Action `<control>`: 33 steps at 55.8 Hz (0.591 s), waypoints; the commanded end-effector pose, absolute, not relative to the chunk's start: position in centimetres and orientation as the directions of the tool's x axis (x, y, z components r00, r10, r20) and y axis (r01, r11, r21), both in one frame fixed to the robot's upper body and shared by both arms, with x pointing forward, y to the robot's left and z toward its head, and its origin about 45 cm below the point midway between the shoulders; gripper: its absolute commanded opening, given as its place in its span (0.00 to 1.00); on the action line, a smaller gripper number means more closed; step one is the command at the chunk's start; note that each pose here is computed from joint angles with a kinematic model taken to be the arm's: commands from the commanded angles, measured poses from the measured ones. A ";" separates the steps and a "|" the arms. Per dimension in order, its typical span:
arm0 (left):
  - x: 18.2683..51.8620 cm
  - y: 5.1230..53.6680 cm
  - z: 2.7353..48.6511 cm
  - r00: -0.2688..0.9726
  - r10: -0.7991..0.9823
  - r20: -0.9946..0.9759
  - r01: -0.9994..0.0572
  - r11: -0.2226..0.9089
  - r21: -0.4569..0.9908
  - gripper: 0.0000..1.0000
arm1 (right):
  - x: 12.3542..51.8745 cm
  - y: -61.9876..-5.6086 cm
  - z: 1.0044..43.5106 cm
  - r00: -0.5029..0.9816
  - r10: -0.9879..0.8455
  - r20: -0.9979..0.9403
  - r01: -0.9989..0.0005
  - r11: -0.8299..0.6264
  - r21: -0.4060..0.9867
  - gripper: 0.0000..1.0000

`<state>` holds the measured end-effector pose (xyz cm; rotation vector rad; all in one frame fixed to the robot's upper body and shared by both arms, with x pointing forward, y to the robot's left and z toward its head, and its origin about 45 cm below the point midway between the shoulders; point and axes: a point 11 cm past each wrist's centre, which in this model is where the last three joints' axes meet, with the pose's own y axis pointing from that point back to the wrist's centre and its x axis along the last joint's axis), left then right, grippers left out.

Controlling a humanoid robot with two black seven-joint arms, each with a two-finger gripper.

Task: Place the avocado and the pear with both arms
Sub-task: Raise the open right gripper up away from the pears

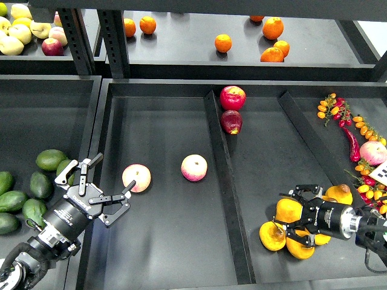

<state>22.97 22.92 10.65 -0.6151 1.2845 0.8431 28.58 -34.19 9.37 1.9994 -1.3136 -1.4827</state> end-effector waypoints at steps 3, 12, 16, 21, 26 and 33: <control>23.0 22.9 10.7 0.066 0.195 -0.979 -0.820 0.569 0.058 0.99 | 30.3 -34.5 11.3 0.045 -0.798 -0.601 -0.542 -0.525 0.656 0.78; 22.9 22.8 10.6 0.066 0.194 -0.979 -0.818 0.572 0.058 0.99 | 33.0 -34.8 14.1 0.069 -0.782 -0.619 -0.623 -0.519 0.585 0.89; 22.9 22.8 10.6 0.066 0.194 -0.979 -0.818 0.572 0.058 0.99 | 34.1 -35.1 15.5 0.079 -0.779 -0.622 -0.656 -0.511 0.556 0.94; 22.9 22.8 10.6 0.064 0.194 -0.979 -0.819 0.571 0.060 0.99 | 35.7 -35.6 17.3 0.091 -0.771 -0.631 -0.701 -0.499 0.509 0.99; 22.9 22.5 10.6 0.065 0.192 -0.979 -0.813 0.579 0.059 0.99 | 36.8 -35.9 18.3 0.077 -0.739 -0.669 -0.749 -0.486 0.450 0.99; 23.1 22.4 10.7 0.071 0.191 -0.979 -0.811 0.582 0.055 0.99 | 38.9 -35.4 18.6 0.002 -0.624 -0.781 -0.829 -0.438 0.348 0.99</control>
